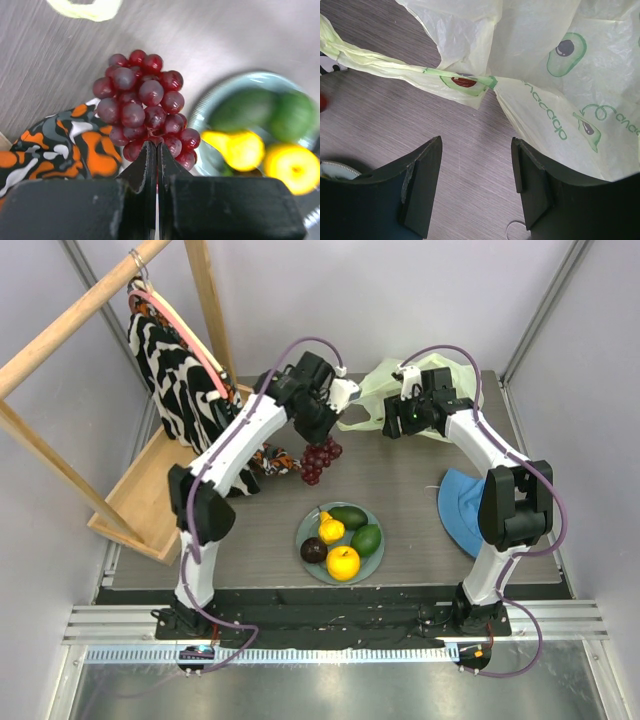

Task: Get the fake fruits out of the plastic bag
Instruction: Pick up the fake fruit from the center of the board, then place the fake fruit on the plate.

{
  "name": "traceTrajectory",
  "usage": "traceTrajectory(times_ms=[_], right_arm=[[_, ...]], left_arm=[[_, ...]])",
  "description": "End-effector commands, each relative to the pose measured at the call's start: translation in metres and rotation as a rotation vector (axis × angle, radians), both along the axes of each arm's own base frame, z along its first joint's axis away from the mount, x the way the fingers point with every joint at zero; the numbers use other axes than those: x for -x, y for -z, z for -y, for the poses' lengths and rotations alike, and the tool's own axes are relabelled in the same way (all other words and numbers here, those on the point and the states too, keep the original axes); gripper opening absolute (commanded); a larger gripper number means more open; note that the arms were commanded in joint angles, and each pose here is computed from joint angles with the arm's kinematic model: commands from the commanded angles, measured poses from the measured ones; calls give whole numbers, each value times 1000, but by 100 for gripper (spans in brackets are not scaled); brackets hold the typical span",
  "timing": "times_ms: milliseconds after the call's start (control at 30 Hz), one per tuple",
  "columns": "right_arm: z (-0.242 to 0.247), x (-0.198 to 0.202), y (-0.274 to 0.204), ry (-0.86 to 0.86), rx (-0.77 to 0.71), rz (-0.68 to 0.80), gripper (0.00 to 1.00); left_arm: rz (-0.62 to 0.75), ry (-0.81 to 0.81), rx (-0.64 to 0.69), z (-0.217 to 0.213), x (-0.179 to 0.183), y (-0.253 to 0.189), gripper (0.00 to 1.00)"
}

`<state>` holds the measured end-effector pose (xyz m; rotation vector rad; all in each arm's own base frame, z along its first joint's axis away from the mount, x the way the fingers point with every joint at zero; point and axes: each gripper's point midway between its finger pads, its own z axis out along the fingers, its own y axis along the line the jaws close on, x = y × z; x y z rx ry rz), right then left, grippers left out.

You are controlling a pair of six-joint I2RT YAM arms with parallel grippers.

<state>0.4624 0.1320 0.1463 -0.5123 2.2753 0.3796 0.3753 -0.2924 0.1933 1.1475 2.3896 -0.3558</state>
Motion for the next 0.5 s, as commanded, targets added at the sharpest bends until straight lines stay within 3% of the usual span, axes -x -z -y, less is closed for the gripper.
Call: traceTrajectory(times_ms=[0, 200, 467], right_arm=[[2, -9, -25, 9, 2, 87, 65], [1, -10, -19, 8, -2, 74, 65], [4, -14, -16, 13, 26, 85, 65]], left_arm=[[-67, 162, 149, 15, 65, -49, 0], [-180, 350, 197, 21, 126, -51, 0], [-270, 445, 224, 28, 158, -45, 0]])
